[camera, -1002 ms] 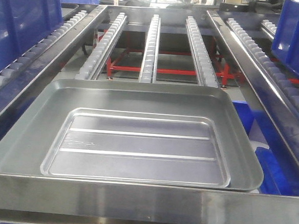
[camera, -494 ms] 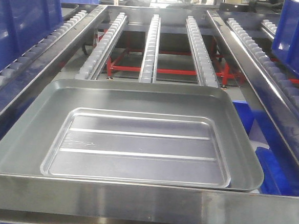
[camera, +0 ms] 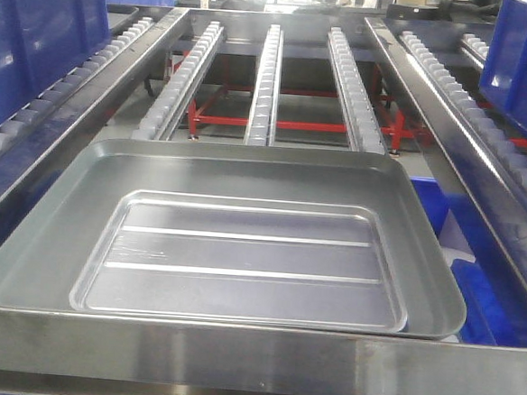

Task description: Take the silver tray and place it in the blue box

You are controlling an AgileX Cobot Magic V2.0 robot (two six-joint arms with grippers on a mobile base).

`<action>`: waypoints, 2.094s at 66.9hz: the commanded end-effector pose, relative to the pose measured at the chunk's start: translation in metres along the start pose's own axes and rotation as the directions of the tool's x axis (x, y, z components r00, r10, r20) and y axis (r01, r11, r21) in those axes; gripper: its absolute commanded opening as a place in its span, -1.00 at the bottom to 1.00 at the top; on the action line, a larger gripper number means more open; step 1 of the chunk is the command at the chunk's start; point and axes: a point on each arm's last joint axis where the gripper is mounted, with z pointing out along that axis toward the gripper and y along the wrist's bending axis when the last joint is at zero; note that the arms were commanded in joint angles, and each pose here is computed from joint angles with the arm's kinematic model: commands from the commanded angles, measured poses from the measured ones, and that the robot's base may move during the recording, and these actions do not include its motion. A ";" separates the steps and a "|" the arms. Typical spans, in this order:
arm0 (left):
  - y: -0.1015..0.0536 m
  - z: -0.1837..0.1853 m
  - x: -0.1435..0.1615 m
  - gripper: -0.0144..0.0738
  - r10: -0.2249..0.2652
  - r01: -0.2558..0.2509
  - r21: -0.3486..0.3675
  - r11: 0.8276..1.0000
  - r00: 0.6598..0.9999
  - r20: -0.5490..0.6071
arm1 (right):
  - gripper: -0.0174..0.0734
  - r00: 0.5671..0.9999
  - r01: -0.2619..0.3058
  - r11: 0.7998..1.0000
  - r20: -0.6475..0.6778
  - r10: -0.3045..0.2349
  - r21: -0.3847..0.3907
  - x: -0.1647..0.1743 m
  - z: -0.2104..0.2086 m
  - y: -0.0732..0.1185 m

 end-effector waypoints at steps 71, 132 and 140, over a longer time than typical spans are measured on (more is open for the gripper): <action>-0.127 0.158 -0.011 -0.69 -0.107 0.159 0.038 0.987 0.805 -0.583 | -0.49 0.811 -0.148 0.978 -0.548 0.205 0.147 -0.056 0.150 0.074; -0.171 0.196 -0.020 -0.69 -0.040 0.107 0.059 0.992 0.739 -0.673 | -0.49 0.717 -0.210 0.975 -0.668 0.200 0.066 -0.059 0.203 0.124; -0.171 0.195 -0.019 -0.69 -0.040 0.106 0.058 0.993 0.738 -0.674 | -0.49 0.718 -0.211 0.975 -0.666 0.200 0.065 -0.059 0.203 0.124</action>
